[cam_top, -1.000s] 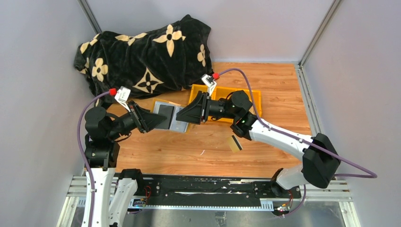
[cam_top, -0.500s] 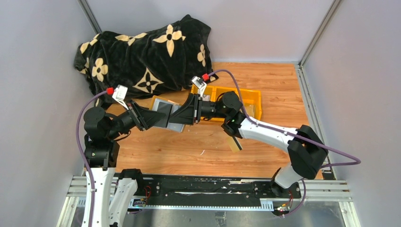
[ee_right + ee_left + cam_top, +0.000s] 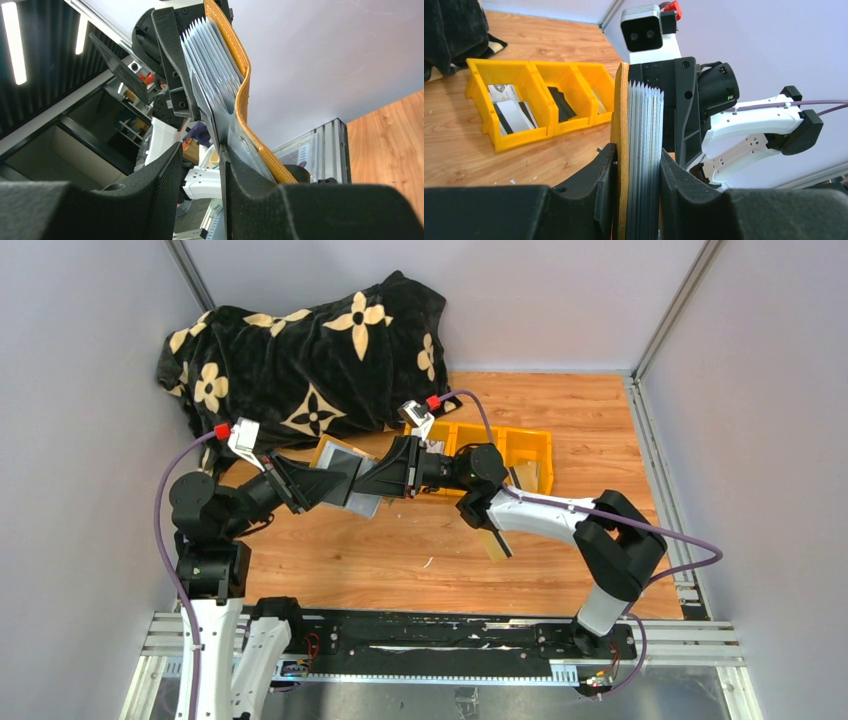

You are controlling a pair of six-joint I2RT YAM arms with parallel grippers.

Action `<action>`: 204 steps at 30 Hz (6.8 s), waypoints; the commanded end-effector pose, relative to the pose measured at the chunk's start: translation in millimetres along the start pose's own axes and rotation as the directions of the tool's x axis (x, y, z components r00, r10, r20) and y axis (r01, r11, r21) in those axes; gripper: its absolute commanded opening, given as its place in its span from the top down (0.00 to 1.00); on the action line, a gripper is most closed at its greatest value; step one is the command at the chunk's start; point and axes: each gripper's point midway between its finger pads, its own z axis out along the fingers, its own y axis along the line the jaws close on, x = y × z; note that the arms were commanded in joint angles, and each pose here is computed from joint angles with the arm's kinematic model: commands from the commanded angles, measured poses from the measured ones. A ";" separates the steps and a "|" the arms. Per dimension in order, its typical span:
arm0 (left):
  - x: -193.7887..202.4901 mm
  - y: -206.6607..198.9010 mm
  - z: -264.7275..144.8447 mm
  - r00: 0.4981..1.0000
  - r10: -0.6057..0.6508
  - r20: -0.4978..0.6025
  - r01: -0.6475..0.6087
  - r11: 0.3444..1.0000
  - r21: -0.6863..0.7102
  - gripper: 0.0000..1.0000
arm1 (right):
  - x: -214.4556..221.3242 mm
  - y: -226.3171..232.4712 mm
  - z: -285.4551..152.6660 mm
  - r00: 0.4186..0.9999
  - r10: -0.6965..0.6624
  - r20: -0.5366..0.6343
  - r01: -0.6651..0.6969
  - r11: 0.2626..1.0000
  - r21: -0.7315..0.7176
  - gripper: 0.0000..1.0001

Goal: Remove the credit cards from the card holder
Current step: Remove the credit card from the card holder, then place the credit card in the storage box, then remove the credit card from the card holder.

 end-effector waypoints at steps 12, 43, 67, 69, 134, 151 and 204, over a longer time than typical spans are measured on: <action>11.1 -21.0 -2.8 0.996 -0.074 -0.042 0.078 0.990 0.116 0.52 | -23.1 21.5 4.7 0.988 -0.036 0.152 0.042 0.998 -0.039 0.69; 1.7 -30.0 -4.6 0.999 -0.049 0.000 0.049 0.990 0.134 0.90 | -26.0 3.4 4.6 0.980 0.038 0.193 -0.035 0.999 -0.015 0.77; -6.9 -42.9 -4.4 0.994 -0.105 0.015 0.101 0.976 0.191 0.63 | -22.8 -29.6 -24.5 0.958 0.002 0.288 -0.066 0.975 0.213 1.00; -8.5 -44.4 -4.1 0.993 -0.118 0.017 0.112 0.974 0.198 0.66 | -21.8 -28.7 -26.7 0.956 0.001 0.292 -0.065 0.976 0.209 1.00; -21.4 -41.5 -3.7 0.999 -0.022 0.043 0.016 0.993 0.118 1.00 | -85.6 -64.5 -203.1 0.945 -0.114 0.308 -0.081 0.827 0.557 1.00; -16.6 -42.5 -7.8 0.999 0.034 0.025 -0.036 0.994 0.104 1.00 | -103.4 -209.2 -335.6 0.995 -0.077 0.060 -0.053 0.090 0.995 1.00; -8.9 -63.3 -12.5 0.997 0.060 -0.038 -0.050 0.974 0.223 1.00 | -59.2 66.0 -44.8 0.953 -0.291 -0.082 0.293 0.956 0.003 0.20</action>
